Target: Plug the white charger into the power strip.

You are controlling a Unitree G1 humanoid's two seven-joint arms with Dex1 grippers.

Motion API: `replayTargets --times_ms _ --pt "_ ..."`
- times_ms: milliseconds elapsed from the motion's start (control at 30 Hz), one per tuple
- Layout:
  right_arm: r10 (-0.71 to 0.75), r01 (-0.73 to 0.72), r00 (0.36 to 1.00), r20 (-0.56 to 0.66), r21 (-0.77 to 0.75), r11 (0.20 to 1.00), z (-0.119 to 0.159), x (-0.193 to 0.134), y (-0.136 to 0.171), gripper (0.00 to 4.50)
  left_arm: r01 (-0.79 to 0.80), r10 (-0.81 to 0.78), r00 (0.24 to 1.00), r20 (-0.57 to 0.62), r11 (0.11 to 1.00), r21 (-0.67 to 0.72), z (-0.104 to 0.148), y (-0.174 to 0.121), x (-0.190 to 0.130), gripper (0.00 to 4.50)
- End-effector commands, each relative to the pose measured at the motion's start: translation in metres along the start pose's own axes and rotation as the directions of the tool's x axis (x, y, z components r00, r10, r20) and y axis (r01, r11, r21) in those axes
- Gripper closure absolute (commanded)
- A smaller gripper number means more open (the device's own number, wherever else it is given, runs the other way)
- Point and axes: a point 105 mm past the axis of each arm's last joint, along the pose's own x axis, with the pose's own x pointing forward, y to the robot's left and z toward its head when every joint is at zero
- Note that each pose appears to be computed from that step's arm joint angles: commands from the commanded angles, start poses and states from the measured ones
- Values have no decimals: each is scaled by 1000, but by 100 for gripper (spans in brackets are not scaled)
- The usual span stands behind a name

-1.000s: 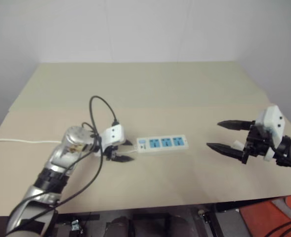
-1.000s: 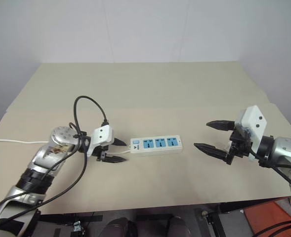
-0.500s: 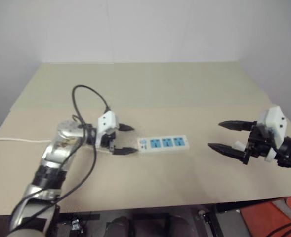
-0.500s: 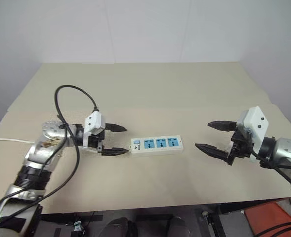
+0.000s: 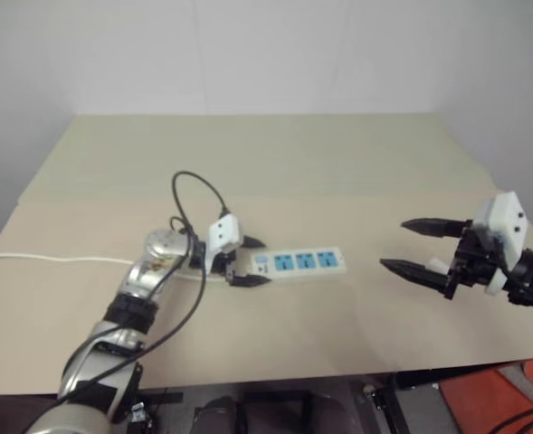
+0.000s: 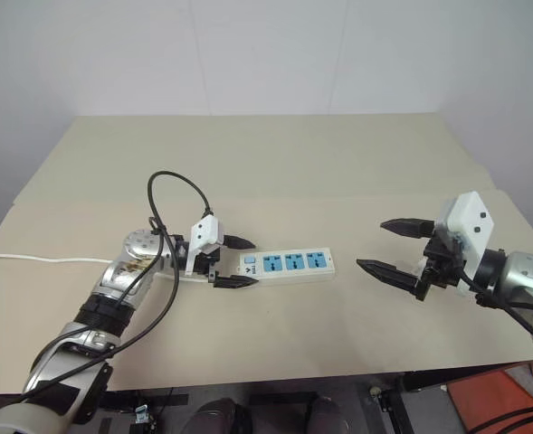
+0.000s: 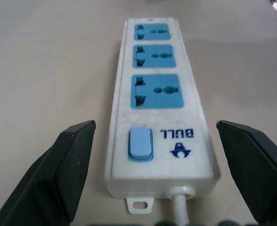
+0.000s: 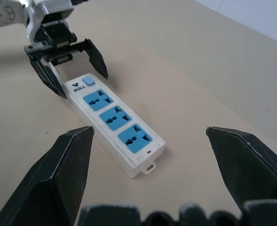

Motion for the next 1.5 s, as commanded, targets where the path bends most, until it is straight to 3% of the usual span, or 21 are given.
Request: replayTargets --times_ms 33,500,667,700,1067,1500 --pt "-8 9 1000 28 -33 999 13 -6 0 0 -10 9 1000 12 999 53 6 4 5 2" --pt "-8 9 1000 27 -39 999 15 -8 -2 0 -14 14 1000 9 1000 12 -13 -5 14 2" --pt "-5 6 1000 25 -40 999 15 -9 -3 0 5 -5 1000 28 1000 4 -14 -11 13 115" --pt "-5 6 1000 25 -40 999 15 -9 -3 0 4 -4 1000 31 1000 2 -14 -11 13 120" --pt "-7 8 1000 25 -41 999 16 -5 -8 0 19 -16 993 118 999 -31 -5 -15 11 119" --pt "9 -8 1000 27 -44 999 17 -2 -10 0 47 -51 997 52 996 77 6 -34 27 119"
